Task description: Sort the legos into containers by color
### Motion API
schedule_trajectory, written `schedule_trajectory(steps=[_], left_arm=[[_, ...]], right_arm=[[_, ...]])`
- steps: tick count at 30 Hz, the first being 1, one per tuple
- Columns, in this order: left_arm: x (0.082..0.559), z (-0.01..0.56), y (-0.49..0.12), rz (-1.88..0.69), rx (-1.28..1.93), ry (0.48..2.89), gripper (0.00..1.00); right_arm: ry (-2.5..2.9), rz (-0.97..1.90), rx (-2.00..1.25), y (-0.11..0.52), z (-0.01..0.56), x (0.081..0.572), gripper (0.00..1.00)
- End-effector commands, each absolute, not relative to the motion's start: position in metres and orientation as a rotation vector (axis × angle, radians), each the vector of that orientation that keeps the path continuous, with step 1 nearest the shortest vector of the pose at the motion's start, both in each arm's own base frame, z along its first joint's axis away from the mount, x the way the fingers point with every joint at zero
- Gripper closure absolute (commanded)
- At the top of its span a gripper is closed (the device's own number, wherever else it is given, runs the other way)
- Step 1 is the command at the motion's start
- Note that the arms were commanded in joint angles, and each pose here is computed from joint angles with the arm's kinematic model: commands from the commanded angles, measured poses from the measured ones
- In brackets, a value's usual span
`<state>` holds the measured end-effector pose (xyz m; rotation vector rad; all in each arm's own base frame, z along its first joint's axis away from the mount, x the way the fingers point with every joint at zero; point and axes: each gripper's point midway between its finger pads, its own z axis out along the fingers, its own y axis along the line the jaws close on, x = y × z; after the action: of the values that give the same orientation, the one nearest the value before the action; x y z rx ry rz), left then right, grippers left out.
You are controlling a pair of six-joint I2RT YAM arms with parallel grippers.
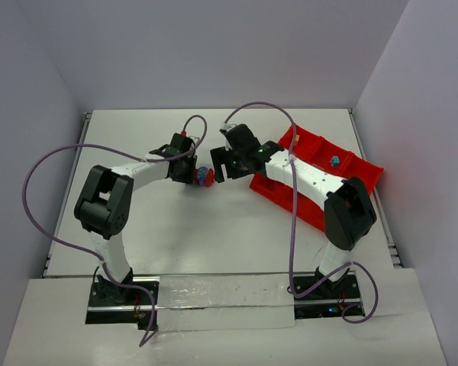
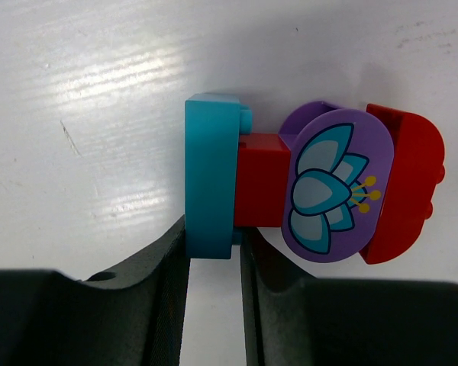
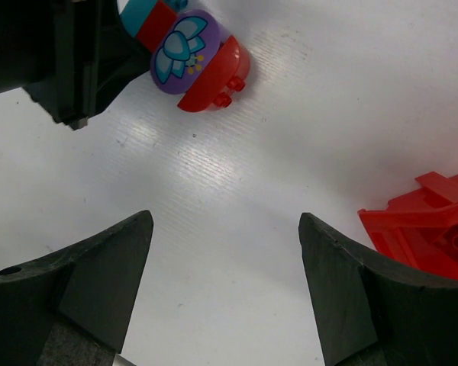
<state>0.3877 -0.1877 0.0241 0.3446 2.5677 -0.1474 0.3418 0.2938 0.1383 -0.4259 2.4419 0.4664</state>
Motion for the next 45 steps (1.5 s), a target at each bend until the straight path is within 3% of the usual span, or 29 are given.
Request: schedule_trajectory(steps=[1,10,20,36,45], left_arm=[[0.377,0.054,-0.193,-0.234,0.271,2.547,0.86],[0.351,0.066,-0.197,-0.326,0.126,2.576,1.0],[0.331,0.1,-0.219,-0.57,0.19,2.497,1.0],[0.333,0.13,-0.233,-0.689,0.179,2.43,1.0],[0.335,0.136,-0.234,-0.694,0.178,2.418,1.0]], right_arm=[[2.397,0.484,-0.404,0.289,0.158,0.342,0.16],[2.393,0.619,-0.415,0.304,0.165,0.338,0.16],[2.324,1.171,-0.247,0.339,0.201,0.336,0.15],[2.385,1.113,0.064,0.327,0.171,0.346,0.11],[2.368,1.237,0.062,0.351,0.168,0.339,0.14]])
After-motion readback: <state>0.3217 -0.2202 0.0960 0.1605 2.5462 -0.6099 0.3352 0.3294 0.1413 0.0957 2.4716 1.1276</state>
